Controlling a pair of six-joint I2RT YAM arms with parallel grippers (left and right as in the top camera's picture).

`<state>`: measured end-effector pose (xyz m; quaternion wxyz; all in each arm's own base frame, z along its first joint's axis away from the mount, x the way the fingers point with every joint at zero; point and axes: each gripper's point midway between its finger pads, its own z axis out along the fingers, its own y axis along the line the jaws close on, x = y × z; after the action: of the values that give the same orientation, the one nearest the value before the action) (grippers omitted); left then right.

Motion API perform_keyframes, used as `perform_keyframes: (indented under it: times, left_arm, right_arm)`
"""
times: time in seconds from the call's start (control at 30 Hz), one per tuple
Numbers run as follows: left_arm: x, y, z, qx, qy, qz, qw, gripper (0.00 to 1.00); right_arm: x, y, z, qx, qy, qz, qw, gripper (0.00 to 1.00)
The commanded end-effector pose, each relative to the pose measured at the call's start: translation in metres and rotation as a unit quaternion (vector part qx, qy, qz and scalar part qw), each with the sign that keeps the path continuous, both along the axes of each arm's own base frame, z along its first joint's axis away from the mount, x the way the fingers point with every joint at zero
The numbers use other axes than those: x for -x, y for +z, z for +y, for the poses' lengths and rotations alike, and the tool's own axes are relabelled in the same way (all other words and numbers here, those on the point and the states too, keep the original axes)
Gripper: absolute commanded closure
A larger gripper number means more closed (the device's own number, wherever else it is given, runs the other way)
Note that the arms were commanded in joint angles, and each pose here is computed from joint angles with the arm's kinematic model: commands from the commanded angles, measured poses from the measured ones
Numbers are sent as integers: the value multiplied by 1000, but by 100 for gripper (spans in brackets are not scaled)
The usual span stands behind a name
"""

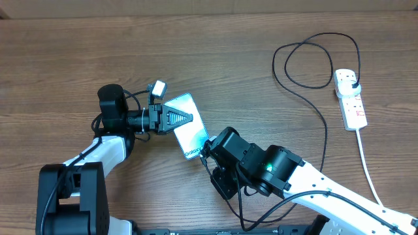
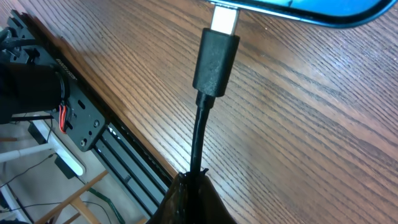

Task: Plug charger to phone and switch on socket

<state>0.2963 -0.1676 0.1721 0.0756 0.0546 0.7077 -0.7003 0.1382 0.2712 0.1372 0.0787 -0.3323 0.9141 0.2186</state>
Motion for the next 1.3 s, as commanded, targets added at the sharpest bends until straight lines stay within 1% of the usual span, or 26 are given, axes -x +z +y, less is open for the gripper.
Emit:
perform_keyframes:
  times: [0.0, 0.23, 0.43, 0.57, 0.83, 1.27]
  left_arm:
    - [2, 8, -2, 6, -17, -9, 1000, 96]
    - [5, 8, -7, 6, -25, -43, 999, 96]
    - [5, 8, -7, 6, -24, -52, 998, 96]
    - [4, 8, -6, 6, -23, -52, 998, 96]
    - [4, 8, -6, 6, -23, -49, 998, 96]
    - [5, 8, -6, 6, -24, -23, 999, 96]
  right_arm:
    - [-4, 2, 3, -7, -4, -8, 1000, 96]
    - [-5, 2, 3, -8, -4, -9, 1000, 96]
    - [-4, 2, 2, -6, -4, -7, 1000, 96]
    - [4, 2, 2, -10, 4, 14, 1000, 96]
    - [5, 1, 1, -7, 4, 15, 1000, 96]
    - [-1, 2, 3, -10, 0, 2, 1000, 96]
